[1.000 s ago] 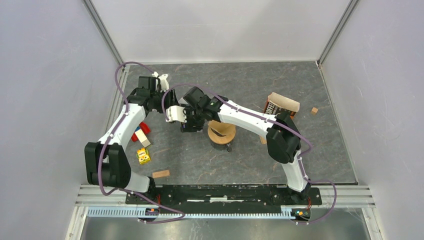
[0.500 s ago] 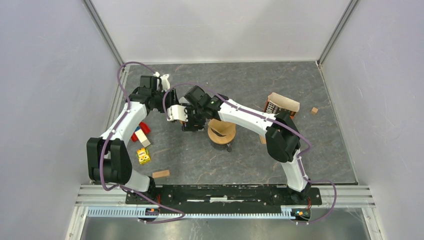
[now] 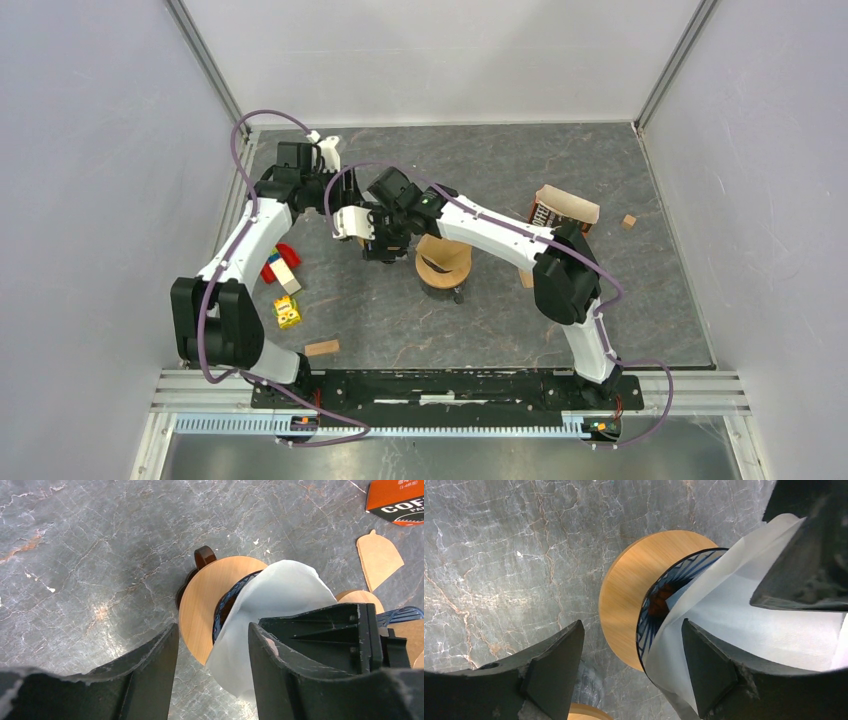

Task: Place the coffee filter in the dripper
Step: Place the coffee filter in the coffee dripper.

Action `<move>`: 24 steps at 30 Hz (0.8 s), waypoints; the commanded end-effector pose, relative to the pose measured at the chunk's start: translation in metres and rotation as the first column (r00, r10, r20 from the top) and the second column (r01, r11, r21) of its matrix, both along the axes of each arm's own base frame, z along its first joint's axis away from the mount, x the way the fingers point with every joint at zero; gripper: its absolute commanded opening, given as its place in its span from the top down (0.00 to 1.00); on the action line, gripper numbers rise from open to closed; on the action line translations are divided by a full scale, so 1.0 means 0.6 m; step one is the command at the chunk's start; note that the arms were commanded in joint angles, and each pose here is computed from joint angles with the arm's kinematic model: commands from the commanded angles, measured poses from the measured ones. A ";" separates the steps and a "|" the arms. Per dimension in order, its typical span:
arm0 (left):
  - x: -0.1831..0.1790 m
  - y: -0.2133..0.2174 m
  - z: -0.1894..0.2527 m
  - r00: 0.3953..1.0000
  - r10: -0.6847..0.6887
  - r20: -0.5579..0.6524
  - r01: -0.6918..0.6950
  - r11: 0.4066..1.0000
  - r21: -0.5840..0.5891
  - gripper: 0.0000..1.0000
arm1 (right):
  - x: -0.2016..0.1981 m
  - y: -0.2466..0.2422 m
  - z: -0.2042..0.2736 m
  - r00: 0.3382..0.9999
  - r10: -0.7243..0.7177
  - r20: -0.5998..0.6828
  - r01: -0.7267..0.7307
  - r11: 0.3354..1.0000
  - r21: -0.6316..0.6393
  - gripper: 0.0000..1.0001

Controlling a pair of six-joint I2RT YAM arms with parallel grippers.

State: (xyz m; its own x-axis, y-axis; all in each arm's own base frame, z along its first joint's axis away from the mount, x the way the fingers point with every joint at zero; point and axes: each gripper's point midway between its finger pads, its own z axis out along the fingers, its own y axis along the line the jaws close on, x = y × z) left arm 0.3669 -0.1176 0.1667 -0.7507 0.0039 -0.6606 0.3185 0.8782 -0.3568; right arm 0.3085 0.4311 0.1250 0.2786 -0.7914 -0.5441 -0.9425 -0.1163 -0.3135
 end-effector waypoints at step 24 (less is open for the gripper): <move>0.028 -0.032 -0.039 0.990 -0.137 0.041 0.134 0.988 0.075 0.37 | 0.012 0.003 -0.033 0.999 0.006 -0.036 -0.006 1.000 -0.004 0.21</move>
State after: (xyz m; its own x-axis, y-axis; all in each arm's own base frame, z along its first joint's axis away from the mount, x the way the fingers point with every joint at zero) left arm 0.3760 -0.1308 0.1387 -0.7649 0.0918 -0.6376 0.3760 0.8673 -0.3262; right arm 0.3135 0.4320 0.1130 0.2646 -0.7947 -0.5462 -0.9500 -0.1173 -0.2895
